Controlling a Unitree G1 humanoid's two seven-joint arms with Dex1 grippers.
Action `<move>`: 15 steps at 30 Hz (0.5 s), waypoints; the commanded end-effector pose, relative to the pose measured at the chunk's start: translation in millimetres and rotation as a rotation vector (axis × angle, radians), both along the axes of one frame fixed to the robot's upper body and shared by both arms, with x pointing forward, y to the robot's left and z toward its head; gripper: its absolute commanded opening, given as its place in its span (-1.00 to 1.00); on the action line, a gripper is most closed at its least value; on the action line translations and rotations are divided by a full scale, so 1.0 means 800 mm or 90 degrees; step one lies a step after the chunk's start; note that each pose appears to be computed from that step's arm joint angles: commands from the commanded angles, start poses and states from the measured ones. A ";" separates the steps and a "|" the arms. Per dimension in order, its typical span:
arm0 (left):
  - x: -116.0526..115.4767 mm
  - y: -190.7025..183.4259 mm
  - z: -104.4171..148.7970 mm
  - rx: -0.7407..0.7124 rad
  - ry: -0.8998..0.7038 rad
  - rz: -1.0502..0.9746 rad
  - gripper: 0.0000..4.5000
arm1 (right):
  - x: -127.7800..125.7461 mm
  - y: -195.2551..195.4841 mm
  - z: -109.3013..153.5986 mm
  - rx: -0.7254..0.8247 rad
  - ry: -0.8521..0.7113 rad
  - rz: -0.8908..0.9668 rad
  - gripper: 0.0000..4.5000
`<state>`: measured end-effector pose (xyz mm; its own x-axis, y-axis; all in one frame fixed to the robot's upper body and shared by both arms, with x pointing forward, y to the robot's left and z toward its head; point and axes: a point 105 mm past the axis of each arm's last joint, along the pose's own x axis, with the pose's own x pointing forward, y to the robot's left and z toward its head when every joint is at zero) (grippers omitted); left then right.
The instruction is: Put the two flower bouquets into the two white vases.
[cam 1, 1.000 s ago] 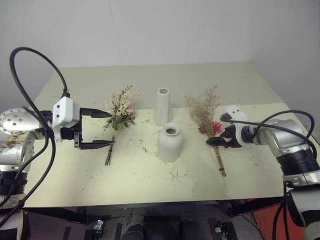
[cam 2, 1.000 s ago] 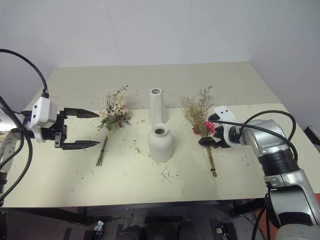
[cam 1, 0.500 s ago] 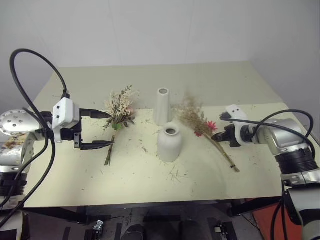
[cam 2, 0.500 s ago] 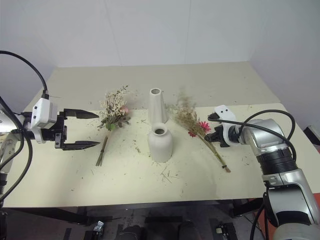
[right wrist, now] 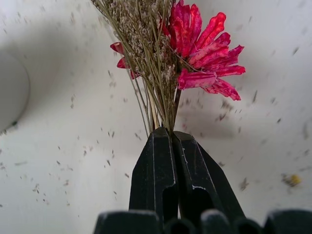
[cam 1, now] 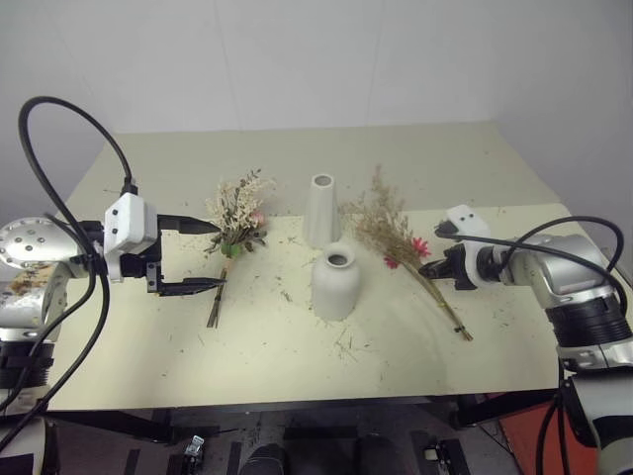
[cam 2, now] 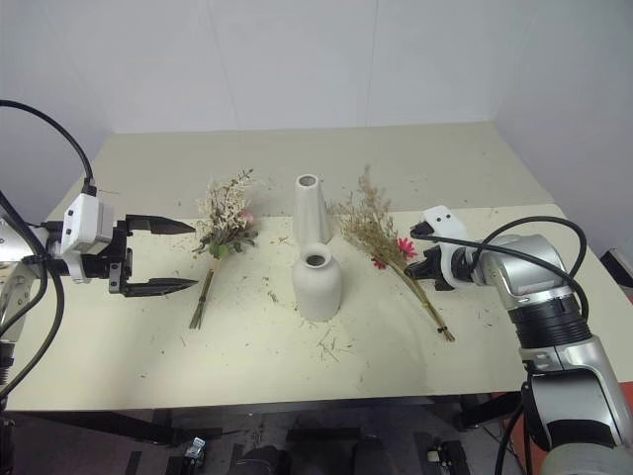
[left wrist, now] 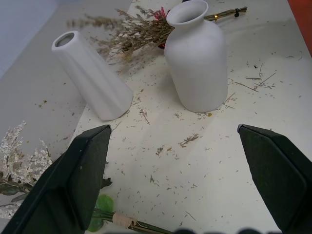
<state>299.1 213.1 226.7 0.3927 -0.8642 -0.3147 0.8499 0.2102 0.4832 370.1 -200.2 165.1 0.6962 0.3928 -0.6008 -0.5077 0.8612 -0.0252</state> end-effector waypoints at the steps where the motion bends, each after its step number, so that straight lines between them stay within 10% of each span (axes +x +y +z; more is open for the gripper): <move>1: -0.002 0.004 0.017 -0.002 -0.040 0.005 1.00 | 0.013 0.001 0.070 0.038 -0.168 -0.025 -1.00; 6: -0.004 0.006 0.019 0.000 -0.042 0.008 1.00 | 0.034 0.002 0.188 0.155 -0.480 -0.117 -1.00; 15: -0.006 0.009 0.031 -0.004 -0.049 0.016 1.00 | 0.061 0.039 0.250 0.241 -0.737 -0.116 -1.00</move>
<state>298.1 219.3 234.5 0.4219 -0.8524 -0.3089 0.8331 0.2301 0.5029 430.2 -172.2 328.3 0.8878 0.2520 0.3850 -0.2314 0.9677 -0.0997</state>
